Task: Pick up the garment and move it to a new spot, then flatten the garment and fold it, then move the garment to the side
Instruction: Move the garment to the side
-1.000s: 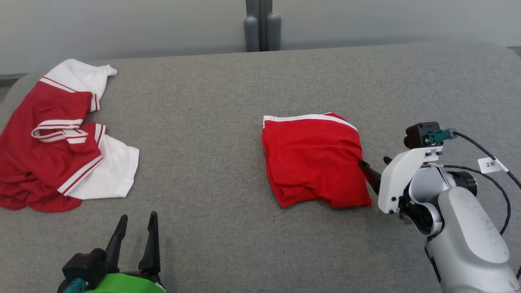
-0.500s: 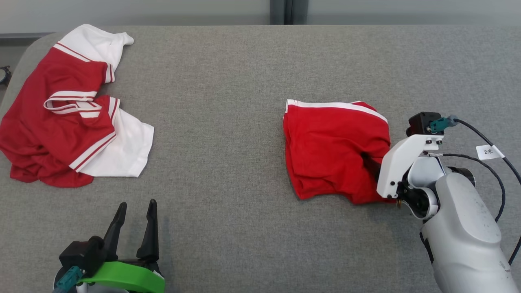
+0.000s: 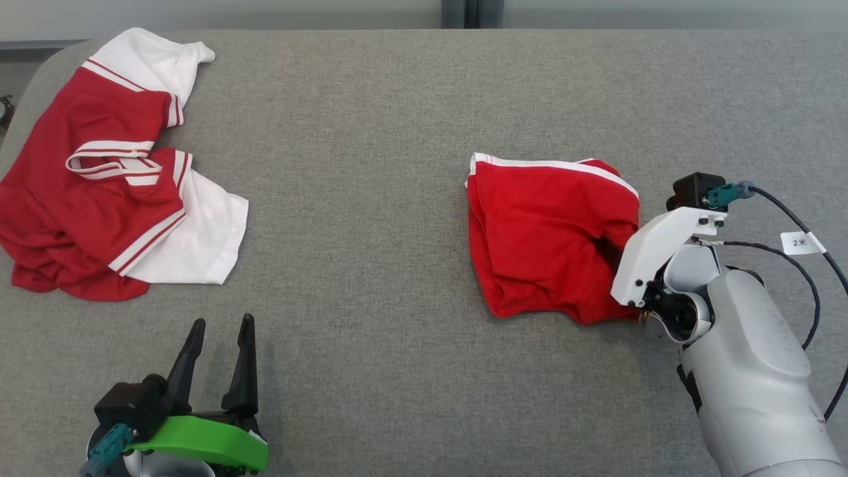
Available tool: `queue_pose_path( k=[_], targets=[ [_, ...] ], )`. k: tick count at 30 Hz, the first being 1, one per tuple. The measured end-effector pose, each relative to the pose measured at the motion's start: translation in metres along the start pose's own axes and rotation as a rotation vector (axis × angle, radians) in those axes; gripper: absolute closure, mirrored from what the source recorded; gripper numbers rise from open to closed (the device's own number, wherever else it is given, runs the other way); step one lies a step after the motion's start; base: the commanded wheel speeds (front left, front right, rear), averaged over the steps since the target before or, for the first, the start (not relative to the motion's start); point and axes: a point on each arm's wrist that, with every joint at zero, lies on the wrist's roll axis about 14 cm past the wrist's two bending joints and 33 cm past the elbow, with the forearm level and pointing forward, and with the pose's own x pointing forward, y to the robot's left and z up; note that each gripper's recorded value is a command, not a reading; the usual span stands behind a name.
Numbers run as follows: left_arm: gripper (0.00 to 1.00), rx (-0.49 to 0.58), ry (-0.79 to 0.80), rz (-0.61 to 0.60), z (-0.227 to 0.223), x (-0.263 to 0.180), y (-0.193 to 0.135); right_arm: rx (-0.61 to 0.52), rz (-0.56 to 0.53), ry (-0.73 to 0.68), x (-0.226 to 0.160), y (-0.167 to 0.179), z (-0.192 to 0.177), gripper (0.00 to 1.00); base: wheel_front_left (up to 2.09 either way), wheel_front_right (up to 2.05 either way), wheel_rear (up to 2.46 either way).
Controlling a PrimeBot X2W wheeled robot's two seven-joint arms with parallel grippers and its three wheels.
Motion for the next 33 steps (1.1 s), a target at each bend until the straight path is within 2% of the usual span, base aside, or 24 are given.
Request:
queue_pose_path(
  k=[8,15,23,30,33],
  targets=[
    [0.0,-0.002,-0.006,-0.009,0.002,0.004,-0.002,0.02,0.021,-0.031,-0.004,0.004,0.002,1.0,0.0,0.0,0.0],
    [0.0,0.013,-0.017,-0.057,0.006,0.011,-0.015,0.065,-0.004,-0.076,-0.018,-0.011,0.006,1.0,0.0,0.0,0.0],
    [0.0,0.024,-0.038,-0.211,0.012,0.032,-0.062,0.12,-0.088,-0.117,-0.045,-0.049,-0.002,1.0,0.0,0.0,0.0],
    [0.0,0.03,-0.022,-0.37,0.005,0.048,-0.11,0.194,-0.194,-0.189,-0.08,-0.095,-0.003,1.0,0.0,0.0,0.0],
    [0.0,0.031,-0.007,-0.421,-0.001,0.054,-0.124,0.193,-0.245,-0.212,-0.092,-0.113,-0.004,1.0,0.0,0.0,0.0]
  ],
)
